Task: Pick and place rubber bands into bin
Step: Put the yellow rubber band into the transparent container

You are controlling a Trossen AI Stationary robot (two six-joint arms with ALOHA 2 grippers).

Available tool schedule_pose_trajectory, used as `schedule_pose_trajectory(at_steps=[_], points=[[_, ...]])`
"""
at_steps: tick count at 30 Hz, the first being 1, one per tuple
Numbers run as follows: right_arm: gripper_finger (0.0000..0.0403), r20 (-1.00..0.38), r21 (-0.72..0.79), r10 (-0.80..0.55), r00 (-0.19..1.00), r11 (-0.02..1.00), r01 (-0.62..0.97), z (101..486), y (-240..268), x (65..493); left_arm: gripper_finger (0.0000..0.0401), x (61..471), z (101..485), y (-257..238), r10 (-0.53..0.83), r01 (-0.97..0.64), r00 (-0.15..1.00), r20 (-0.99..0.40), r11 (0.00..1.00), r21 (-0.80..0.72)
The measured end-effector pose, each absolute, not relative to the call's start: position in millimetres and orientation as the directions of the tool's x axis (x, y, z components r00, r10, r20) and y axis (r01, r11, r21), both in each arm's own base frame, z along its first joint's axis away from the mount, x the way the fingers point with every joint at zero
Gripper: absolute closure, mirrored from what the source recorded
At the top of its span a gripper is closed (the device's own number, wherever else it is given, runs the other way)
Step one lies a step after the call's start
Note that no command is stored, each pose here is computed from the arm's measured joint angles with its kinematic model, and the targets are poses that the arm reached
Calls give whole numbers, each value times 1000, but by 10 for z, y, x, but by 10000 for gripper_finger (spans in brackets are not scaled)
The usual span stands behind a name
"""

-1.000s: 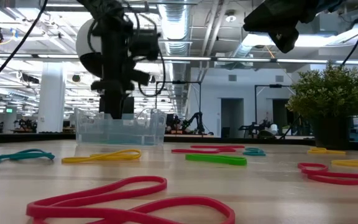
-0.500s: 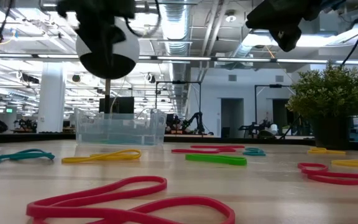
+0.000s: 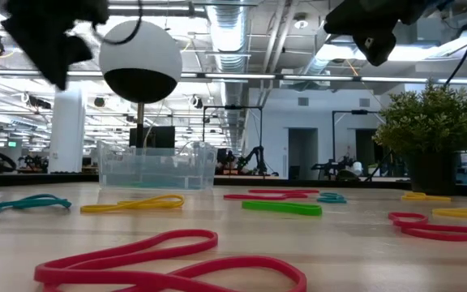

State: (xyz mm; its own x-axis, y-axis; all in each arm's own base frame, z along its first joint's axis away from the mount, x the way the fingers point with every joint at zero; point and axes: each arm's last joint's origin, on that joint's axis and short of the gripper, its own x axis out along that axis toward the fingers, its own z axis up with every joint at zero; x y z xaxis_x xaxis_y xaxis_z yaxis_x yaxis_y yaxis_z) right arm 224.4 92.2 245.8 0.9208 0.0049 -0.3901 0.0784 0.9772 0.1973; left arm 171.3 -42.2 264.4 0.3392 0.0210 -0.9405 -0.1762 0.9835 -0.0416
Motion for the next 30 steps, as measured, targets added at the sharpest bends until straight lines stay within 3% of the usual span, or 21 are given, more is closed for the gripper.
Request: schedule_pose_trajectory(at_steps=[12, 30], points=[[353, -390, 191, -28, 921, 976, 110, 2458, 842, 2275, 307, 1484, 2081, -857, -277, -42, 189, -942, 956, -289], [353, -390, 190, -62, 919, 971, 146, 2458, 757, 2305, 307, 1229, 1587, -932, -237, 132, 124, -964, 966, -220]])
